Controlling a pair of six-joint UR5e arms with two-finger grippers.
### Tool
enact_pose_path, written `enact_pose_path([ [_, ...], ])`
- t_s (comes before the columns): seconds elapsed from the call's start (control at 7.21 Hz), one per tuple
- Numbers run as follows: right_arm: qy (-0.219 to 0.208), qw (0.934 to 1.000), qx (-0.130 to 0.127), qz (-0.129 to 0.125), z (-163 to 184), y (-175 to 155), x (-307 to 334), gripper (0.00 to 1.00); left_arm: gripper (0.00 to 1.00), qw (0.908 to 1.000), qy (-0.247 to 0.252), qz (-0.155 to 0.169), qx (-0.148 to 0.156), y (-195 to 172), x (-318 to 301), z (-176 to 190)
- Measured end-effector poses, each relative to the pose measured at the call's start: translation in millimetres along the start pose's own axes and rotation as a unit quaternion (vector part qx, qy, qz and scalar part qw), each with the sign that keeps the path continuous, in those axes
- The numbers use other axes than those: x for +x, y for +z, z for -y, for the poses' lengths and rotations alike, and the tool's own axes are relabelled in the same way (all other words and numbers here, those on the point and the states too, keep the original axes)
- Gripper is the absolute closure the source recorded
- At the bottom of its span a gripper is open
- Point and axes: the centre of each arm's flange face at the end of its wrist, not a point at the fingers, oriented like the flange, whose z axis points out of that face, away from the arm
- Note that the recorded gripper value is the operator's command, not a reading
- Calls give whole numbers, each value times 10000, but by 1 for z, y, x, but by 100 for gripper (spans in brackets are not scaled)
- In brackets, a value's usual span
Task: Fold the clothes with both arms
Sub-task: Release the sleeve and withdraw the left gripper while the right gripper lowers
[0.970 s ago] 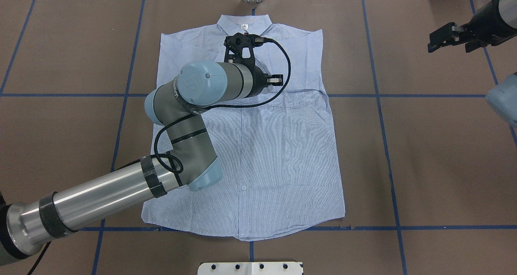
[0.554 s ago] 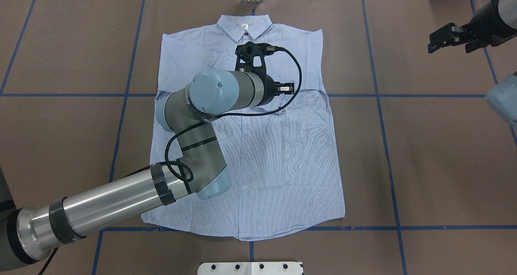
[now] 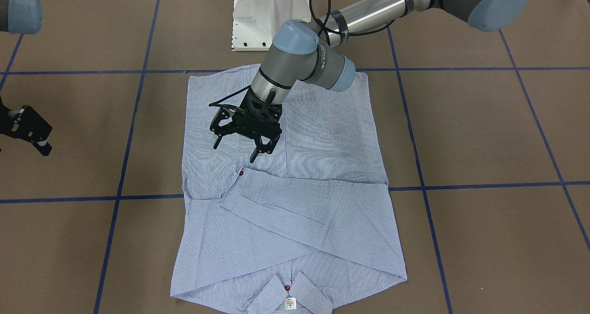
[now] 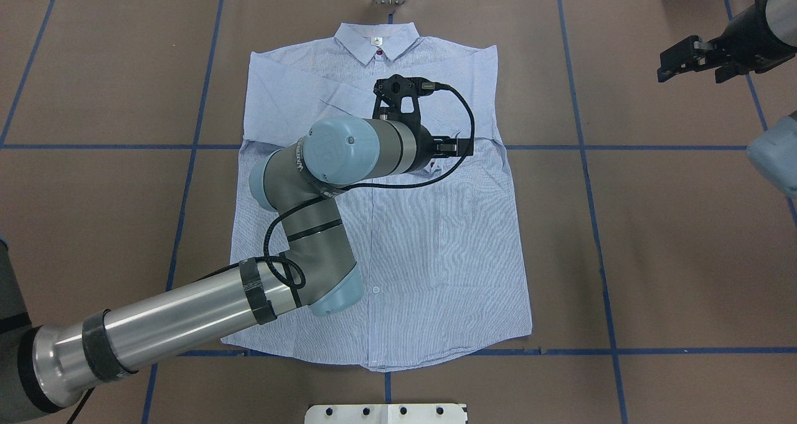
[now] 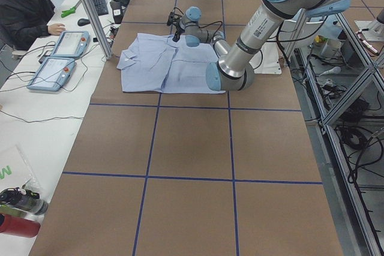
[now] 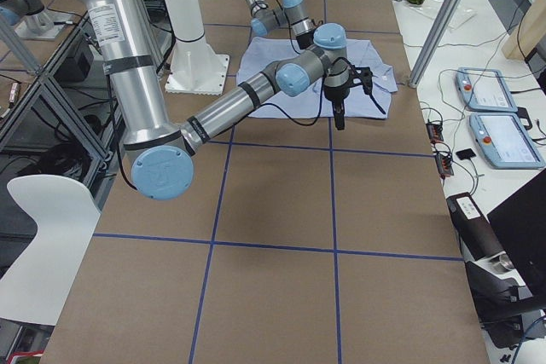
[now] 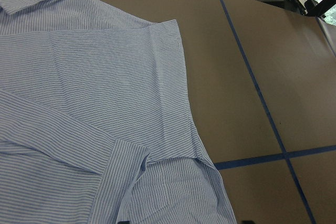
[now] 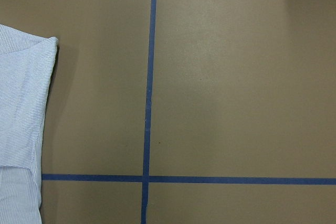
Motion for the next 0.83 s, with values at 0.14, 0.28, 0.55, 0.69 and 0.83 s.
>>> enact_pose_path([
  [0.14, 159, 9998, 76, 96, -8, 2, -16, 0, 0, 9993, 333, 178, -68, -16, -14, -2],
  [0.28, 340, 9990, 215, 215, -19, 2, -37, 0, 0, 9972, 640, 362, -128, -46, -28, -2],
  [0.55, 696, 9957, 449, 421, -62, -1, -92, 0, 0, 9924, 1118, 495, -145, -130, -69, -9],
  [0.69, 803, 9942, 526, 486, -91, -1, -116, 0, 0, 9917, 1180, 483, -185, -159, -86, -17],
  [0.83, 889, 9928, 578, 553, -127, -2, -136, 0, 0, 9914, 1189, 490, -226, -176, -99, -24],
])
